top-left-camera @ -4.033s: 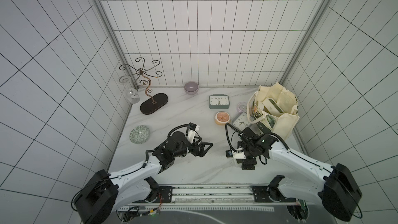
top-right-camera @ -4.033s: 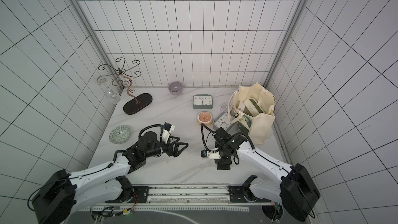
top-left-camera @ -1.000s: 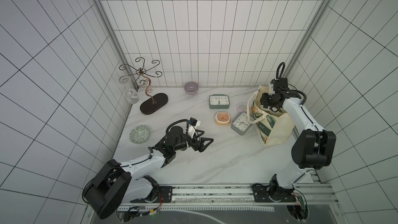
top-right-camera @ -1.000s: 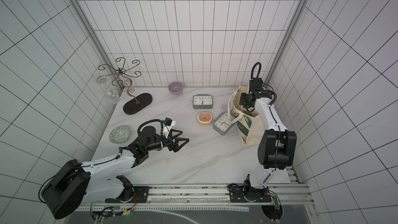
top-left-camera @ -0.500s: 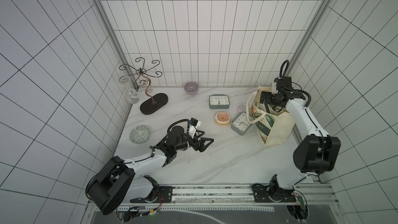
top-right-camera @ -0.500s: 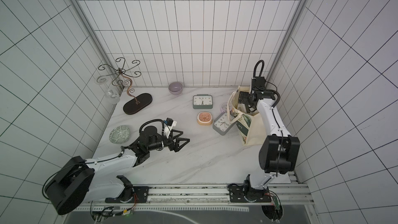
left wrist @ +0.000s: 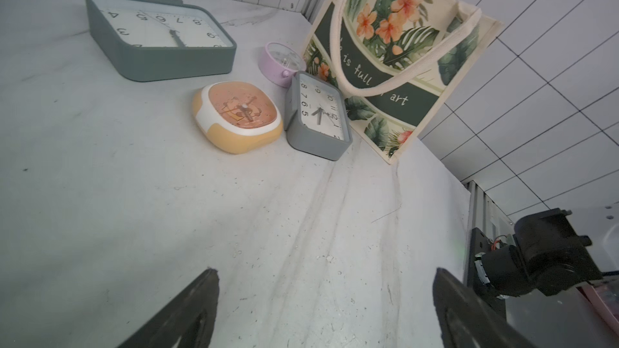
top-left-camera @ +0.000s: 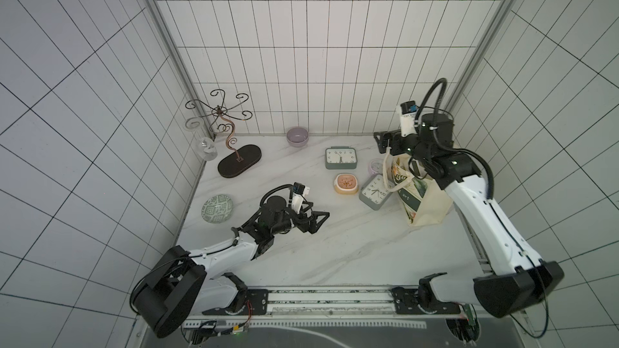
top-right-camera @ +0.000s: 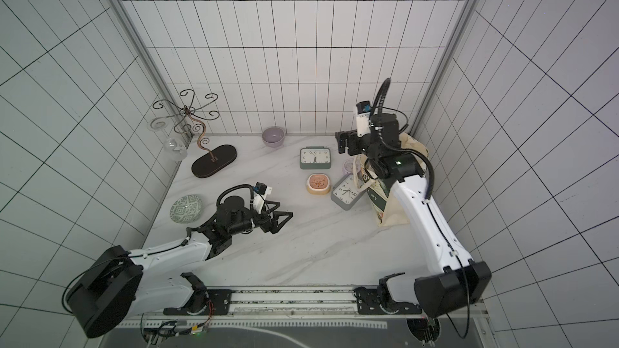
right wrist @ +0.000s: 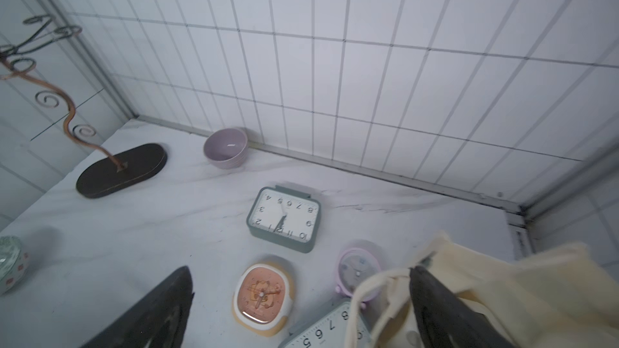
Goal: Put the alarm clock into the canvas bag
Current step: Move the alarm to the center of the board.
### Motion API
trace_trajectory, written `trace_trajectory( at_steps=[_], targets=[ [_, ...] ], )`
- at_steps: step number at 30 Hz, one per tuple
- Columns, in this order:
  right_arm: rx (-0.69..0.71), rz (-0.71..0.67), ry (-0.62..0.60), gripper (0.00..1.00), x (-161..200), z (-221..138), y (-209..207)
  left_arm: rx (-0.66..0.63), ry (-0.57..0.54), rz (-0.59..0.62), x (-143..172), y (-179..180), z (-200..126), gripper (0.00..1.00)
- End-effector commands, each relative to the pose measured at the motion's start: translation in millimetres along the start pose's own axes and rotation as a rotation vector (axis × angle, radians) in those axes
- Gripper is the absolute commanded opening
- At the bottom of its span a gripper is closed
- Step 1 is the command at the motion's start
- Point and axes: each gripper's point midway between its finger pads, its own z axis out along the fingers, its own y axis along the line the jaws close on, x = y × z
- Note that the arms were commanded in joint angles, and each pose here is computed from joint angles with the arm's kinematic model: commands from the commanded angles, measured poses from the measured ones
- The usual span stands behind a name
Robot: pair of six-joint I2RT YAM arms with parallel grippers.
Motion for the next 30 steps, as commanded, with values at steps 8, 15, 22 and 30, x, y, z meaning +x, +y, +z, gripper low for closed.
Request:
trace_trajectory(
  at_steps=[8, 15, 22, 30],
  targets=[
    [0.062, 0.034, 0.293, 1.0, 78.3, 149.3, 19.2, -0.19, -0.031, -0.036, -2.5, 44.4, -12.3, 0.97],
    [0.171, 0.042, 0.348, 1.0, 99.4, 229.6, -6.9, -0.208, -0.031, -0.037, -2.0, 49.4, -12.8, 0.97],
    [0.168, 0.101, 0.323, 0.99, 103.6, 274.7, -36.2, -0.227, -0.031, -0.021, -3.4, 53.6, -14.1, 0.97],
    [0.086, 0.092, 0.36, 1.0, 135.6, 301.5, -32.7, -0.253, -0.023, 0.001, -3.8, 58.2, -14.2, 0.97]
  ],
)
